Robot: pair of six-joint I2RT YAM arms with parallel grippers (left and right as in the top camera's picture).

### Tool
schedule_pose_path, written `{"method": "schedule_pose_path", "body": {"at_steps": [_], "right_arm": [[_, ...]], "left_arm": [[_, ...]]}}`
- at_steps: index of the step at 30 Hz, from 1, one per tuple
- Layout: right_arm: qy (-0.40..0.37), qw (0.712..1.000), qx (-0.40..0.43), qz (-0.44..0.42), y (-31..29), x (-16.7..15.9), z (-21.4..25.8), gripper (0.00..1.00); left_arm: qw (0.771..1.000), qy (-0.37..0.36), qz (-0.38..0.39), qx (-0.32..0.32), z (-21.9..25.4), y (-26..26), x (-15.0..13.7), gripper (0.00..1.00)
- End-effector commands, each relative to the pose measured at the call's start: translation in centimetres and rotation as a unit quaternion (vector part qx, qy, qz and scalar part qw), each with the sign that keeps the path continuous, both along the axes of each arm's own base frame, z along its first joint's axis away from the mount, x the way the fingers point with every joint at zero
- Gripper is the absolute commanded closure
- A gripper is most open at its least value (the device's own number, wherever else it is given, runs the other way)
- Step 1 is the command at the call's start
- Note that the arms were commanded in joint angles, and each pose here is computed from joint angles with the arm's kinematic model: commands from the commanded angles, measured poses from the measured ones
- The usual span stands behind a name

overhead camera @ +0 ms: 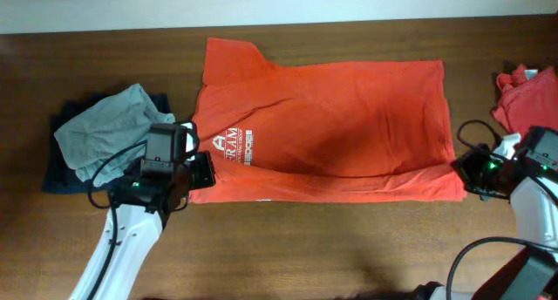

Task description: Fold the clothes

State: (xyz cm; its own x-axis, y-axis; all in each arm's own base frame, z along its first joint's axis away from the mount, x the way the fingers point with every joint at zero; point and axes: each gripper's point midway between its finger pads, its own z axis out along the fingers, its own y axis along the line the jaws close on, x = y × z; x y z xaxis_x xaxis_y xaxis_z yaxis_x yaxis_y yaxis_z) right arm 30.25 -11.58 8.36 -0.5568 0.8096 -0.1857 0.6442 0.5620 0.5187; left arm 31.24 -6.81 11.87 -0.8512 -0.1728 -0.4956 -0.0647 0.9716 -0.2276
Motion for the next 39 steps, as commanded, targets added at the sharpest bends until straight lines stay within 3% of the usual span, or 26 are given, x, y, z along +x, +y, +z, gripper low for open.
{"method": "schedule_pose_path", "body": {"at_steps": [1, 12, 27, 32, 35, 39], "right_arm": [[-0.023, 1.000, 0.004, 0.004, 0.4, 1.7, 0.6, 0.96], [-0.057, 0.998, -0.024, -0.029, -1.2, 3.7, 1.5, 0.96], [-0.050, 0.997, -0.027, -0.055, -2.4, 4.7, -0.2, 0.95], [-0.056, 0.997, -0.024, -0.052, -2.5, 5.1, -0.4, 0.82], [-0.076, 0.996, -0.018, -0.043, -2.2, 5.8, 0.2, 0.73], [-0.101, 0.995, 0.007, -0.022, -1.2, 6.4, 1.1, 0.61]], "left_arm": [[1.000, 0.003, -0.006, 0.029, -0.6, 0.7, 0.7, 0.98], [0.998, 0.040, -0.004, 0.042, -3.5, 0.9, 1.1, 0.98], [0.998, 0.028, 0.008, 0.061, -3.2, 1.6, 1.7, 0.98], [0.998, 0.018, 0.009, 0.059, -3.0, 1.6, 2.1, 0.93], [0.998, 0.010, 0.010, 0.058, -2.8, 1.5, 2.4, 0.77], [0.997, 0.006, 0.020, 0.075, -2.7, 2.2, 2.6, 0.29]]}}
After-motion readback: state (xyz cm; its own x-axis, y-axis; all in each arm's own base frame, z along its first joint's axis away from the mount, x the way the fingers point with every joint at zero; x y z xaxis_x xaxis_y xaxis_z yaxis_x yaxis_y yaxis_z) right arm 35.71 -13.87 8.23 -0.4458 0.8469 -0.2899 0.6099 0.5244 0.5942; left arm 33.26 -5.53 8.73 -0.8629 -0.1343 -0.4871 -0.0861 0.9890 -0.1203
